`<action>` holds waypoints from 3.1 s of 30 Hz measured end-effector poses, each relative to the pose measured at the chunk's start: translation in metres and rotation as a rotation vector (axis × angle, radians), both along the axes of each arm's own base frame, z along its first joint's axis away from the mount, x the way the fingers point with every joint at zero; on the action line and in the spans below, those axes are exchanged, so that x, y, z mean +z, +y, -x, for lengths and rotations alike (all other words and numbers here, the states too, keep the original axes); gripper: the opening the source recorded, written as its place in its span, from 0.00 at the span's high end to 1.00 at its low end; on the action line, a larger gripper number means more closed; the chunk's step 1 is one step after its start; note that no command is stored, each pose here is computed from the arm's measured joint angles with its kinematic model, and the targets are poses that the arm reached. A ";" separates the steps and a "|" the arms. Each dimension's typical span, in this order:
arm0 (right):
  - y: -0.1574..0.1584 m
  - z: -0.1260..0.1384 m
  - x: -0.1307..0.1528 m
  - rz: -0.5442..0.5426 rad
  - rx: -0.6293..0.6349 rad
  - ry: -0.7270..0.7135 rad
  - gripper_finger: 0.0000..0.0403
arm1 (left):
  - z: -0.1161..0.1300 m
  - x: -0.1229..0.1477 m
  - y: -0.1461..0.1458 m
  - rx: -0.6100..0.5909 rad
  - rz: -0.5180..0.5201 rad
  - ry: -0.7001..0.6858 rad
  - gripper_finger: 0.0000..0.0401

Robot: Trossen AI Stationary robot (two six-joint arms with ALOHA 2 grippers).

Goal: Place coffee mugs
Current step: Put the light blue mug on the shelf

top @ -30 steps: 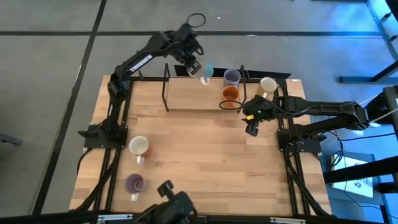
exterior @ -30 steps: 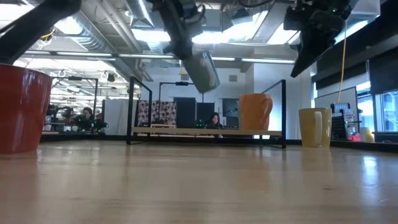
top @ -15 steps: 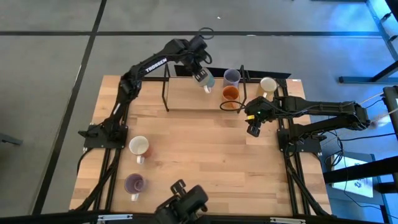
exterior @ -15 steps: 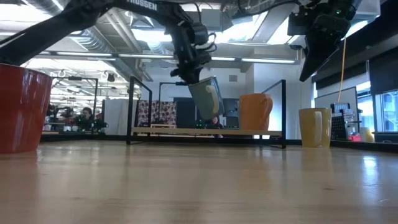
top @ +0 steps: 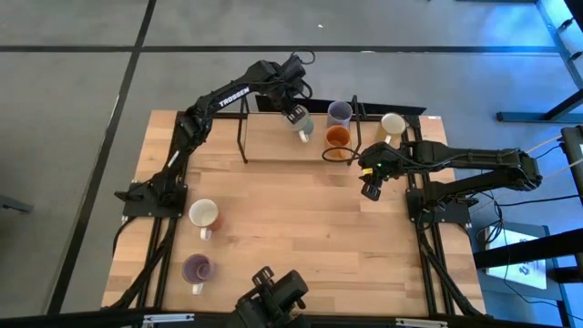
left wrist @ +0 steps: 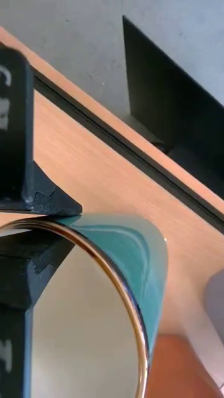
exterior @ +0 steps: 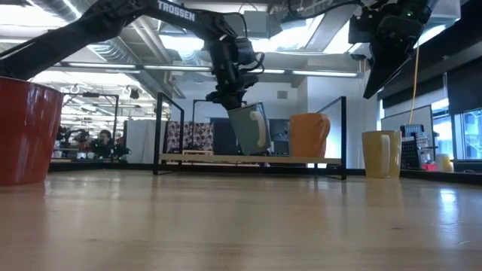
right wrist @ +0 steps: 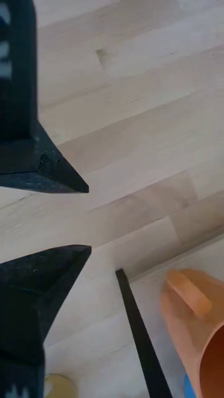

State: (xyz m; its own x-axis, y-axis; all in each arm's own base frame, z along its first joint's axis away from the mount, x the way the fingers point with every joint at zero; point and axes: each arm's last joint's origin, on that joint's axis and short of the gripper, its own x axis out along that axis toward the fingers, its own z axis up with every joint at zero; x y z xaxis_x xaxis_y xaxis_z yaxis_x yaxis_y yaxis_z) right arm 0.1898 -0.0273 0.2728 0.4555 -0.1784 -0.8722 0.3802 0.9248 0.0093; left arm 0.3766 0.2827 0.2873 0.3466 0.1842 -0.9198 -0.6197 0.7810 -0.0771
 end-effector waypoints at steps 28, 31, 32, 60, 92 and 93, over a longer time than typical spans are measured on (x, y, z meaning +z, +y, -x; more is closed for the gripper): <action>0.000 0.000 0.000 0.000 0.000 -0.001 0.67 | -0.010 0.001 0.004 -0.067 -0.062 -0.084 0.87; 0.000 0.000 0.000 0.000 -0.001 -0.001 0.67 | -0.012 0.002 0.004 -0.078 -0.075 -0.103 0.87; 0.000 0.000 0.000 0.000 -0.001 -0.001 0.67 | -0.013 0.002 0.005 -0.079 -0.084 -0.114 0.87; 0.000 0.000 0.000 0.003 0.005 0.000 0.67 | -0.016 -0.007 0.007 -0.073 -0.089 -0.128 0.71; -0.001 0.000 0.000 0.028 0.010 0.007 0.67 | 0.001 -0.006 -0.026 -0.177 -0.019 0.007 0.71; -0.001 0.000 0.000 0.030 0.014 0.007 0.67 | -0.002 -0.010 -0.027 -0.179 -0.022 0.000 0.71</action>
State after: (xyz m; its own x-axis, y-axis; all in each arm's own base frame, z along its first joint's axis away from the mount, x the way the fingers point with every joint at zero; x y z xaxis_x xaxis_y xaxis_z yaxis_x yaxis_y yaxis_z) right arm 0.1898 -0.0279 0.2728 0.4516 -0.1987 -0.8698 0.3674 0.9298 -0.0217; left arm 0.3787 0.2553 0.2770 0.3752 0.1398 -0.9163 -0.4705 0.8804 -0.0584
